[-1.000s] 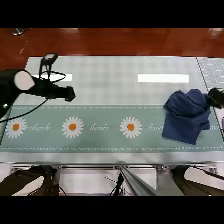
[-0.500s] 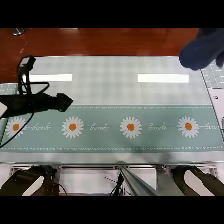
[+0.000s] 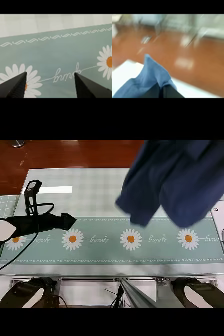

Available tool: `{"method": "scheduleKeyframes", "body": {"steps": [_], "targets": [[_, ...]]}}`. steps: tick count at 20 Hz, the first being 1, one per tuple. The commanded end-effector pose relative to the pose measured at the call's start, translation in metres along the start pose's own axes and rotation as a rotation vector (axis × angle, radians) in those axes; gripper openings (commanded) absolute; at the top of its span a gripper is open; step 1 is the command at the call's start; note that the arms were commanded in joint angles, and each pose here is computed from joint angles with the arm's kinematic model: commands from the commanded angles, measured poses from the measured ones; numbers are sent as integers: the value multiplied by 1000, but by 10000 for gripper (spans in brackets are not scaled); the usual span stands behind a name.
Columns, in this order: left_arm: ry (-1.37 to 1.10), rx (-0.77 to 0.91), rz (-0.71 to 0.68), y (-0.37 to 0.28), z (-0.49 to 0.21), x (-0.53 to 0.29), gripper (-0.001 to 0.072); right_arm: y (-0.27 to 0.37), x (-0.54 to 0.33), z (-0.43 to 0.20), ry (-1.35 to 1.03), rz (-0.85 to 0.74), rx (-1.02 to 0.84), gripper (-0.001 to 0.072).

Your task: Fold the shirts.

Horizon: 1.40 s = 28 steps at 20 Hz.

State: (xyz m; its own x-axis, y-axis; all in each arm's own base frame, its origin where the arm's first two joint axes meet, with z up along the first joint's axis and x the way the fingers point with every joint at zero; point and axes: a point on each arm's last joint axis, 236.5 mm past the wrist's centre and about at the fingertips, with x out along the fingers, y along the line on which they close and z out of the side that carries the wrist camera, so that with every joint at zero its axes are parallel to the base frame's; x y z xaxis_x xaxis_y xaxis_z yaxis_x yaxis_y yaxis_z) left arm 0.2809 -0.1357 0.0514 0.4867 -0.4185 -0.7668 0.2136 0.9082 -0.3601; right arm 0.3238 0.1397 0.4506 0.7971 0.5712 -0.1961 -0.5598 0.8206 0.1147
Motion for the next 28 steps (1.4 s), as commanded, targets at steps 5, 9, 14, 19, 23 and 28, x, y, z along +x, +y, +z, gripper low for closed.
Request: {"method": "scheduleKeyframes", "body": {"steps": [5,9,14,19,23,28], "targets": [[-11,-2,0,0,1,1,707,102,98,-228,552,321,170,18],[-11,-2,1,1,1,1,707,120,151,-348,671,231,440,19],[8,-5,2,2,-3,4,707,144,175,-395,773,257,521,649],[177,-3,-2,1,-43,0,707,-8,139,-324,695,52,512,619],[286,-97,-59,-3,-88,18,707,-162,21,-343,670,-412,591,618],[332,-328,-147,-9,-140,53,707,-150,-32,-450,637,-485,932,618]]}}
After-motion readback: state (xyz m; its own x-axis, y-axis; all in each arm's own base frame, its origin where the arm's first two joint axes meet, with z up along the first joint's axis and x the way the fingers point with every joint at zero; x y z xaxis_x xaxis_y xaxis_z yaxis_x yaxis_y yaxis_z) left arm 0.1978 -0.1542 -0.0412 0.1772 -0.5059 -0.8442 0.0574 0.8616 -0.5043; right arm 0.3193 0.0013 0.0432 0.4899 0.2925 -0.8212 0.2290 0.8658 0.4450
